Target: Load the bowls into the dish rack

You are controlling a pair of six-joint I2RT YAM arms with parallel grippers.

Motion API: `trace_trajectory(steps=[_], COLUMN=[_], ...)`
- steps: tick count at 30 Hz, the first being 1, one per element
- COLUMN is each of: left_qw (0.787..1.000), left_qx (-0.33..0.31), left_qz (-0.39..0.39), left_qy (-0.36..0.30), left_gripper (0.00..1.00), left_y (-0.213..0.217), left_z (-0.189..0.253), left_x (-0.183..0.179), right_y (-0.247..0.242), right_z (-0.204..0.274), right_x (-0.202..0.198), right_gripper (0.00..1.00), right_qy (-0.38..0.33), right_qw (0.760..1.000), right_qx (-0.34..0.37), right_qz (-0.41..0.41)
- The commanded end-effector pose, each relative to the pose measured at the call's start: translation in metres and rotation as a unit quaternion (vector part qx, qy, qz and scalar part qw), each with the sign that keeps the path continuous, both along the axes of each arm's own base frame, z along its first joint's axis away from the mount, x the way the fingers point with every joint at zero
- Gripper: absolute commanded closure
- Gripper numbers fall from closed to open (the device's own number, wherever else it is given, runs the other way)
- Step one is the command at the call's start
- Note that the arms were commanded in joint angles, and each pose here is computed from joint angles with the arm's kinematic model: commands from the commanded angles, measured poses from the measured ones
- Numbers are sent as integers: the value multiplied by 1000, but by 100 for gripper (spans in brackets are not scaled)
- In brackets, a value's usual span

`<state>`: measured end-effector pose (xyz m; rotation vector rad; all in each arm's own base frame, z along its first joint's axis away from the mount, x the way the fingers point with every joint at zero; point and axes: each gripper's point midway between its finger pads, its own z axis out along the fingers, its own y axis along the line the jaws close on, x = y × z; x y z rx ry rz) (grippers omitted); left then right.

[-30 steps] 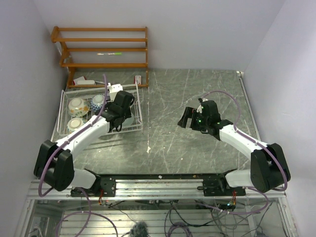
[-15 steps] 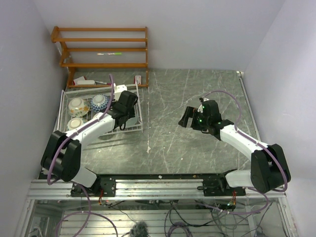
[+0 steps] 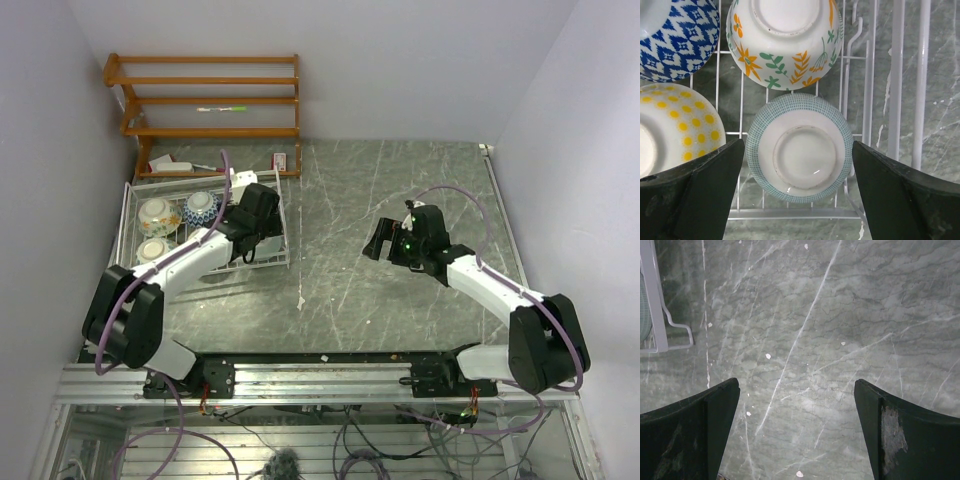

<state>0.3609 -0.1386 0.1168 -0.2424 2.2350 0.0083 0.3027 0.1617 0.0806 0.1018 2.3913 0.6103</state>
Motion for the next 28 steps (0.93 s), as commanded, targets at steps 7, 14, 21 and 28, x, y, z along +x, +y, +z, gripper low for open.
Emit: trace_trajectory(steps=[7,14,21,28], left_qw=[997,994,992,992], left_qx=[-44,-59,-60,-42], left_qz=[-15,-28,-30,-34], left_qy=[-66,-84,-106,-111], left_gripper=[1,1,1,1], left_y=[-5,4,20,32], left_z=[71,107,127,134], left_x=[-2,-25,-46,-59], right_y=[-6,-10,-18,-23], right_z=[13,21,35,39], right_x=[0,1,3,2], right_gripper=[0,0,0,0], right_qy=[-22,-30,-50,-54], right_qw=[1000,999,998,997], right_qx=[-3,-13,-32,-41], right_qz=[-4,-9,-15,-23])
